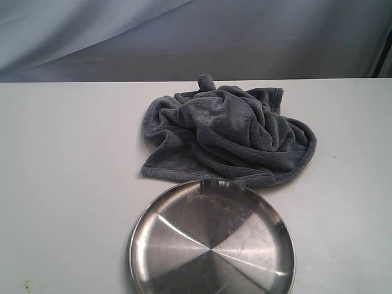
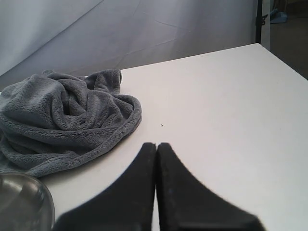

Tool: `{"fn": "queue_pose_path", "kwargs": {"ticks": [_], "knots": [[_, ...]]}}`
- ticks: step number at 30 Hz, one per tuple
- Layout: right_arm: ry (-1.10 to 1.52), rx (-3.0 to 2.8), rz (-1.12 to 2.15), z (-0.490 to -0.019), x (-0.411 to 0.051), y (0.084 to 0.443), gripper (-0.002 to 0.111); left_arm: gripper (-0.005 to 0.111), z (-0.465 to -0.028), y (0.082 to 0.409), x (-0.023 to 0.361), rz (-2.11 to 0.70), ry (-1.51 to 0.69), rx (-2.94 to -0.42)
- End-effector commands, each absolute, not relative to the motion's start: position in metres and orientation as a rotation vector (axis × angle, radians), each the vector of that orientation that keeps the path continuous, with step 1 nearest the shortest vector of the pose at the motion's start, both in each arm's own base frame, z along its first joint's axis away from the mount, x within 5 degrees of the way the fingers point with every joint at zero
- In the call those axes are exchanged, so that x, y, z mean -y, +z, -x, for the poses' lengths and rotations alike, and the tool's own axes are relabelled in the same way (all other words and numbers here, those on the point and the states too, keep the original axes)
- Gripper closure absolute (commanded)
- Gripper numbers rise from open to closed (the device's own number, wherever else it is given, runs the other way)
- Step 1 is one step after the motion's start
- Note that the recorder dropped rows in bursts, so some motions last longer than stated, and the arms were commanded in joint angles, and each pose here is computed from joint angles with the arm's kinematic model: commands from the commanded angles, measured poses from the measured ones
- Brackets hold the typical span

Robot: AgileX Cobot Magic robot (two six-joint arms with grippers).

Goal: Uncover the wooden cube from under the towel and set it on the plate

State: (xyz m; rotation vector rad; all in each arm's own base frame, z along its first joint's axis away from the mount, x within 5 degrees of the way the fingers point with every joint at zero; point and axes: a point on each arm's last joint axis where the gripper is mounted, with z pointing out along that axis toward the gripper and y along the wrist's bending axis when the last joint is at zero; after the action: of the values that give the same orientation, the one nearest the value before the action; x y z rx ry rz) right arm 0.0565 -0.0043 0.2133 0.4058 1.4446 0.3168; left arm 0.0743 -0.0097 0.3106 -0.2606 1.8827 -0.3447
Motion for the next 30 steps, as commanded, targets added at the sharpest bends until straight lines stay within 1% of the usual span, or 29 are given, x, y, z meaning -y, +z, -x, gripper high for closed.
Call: {"fn": "queue_pose_path", "kwargs": {"ticks": [1, 3, 7, 12, 16, 19, 25, 28, 30], "knots": [[0.327, -1.451, -0.411, -0.056, 0.004, 0.212, 0.105, 0.106, -0.101, 0.327, 0.011, -0.080, -0.119, -2.056], [0.327, -1.451, -0.411, -0.056, 0.004, 0.212, 0.105, 0.106, -0.110, 0.333, 0.014, -0.149, -0.122, -2.069], [0.327, -1.451, -0.411, -0.056, 0.004, 0.212, 0.105, 0.107, -0.130, 0.339, 0.019, -0.164, -0.175, -2.162], [0.327, -1.451, -0.411, -0.056, 0.004, 0.212, 0.105, 0.107, -0.151, 0.330, 0.028, -0.399, -0.177, -2.371], [0.327, -1.451, -0.411, -0.056, 0.004, 0.212, 0.105, 0.107, -0.164, 0.323, 0.043, -0.546, -0.173, -2.412], [0.327, -1.451, -0.411, -0.056, 0.004, 0.212, 0.105, 0.107, -0.172, 0.315, 0.056, -0.559, -0.156, -2.447], [0.327, -1.451, -0.411, -0.056, 0.004, 0.212, 0.105, 0.107, -0.184, 0.300, 0.087, -0.594, -0.008, -2.522], [0.327, -1.451, -0.411, -0.056, 0.004, 0.212, 0.105, 0.107, -0.189, 0.293, 0.116, -0.640, -0.001, -2.539], [0.327, -1.451, -0.411, -0.056, 0.004, 0.212, 0.105, 0.107, -0.193, 0.288, 0.136, -0.618, -0.022, -2.569]]}}
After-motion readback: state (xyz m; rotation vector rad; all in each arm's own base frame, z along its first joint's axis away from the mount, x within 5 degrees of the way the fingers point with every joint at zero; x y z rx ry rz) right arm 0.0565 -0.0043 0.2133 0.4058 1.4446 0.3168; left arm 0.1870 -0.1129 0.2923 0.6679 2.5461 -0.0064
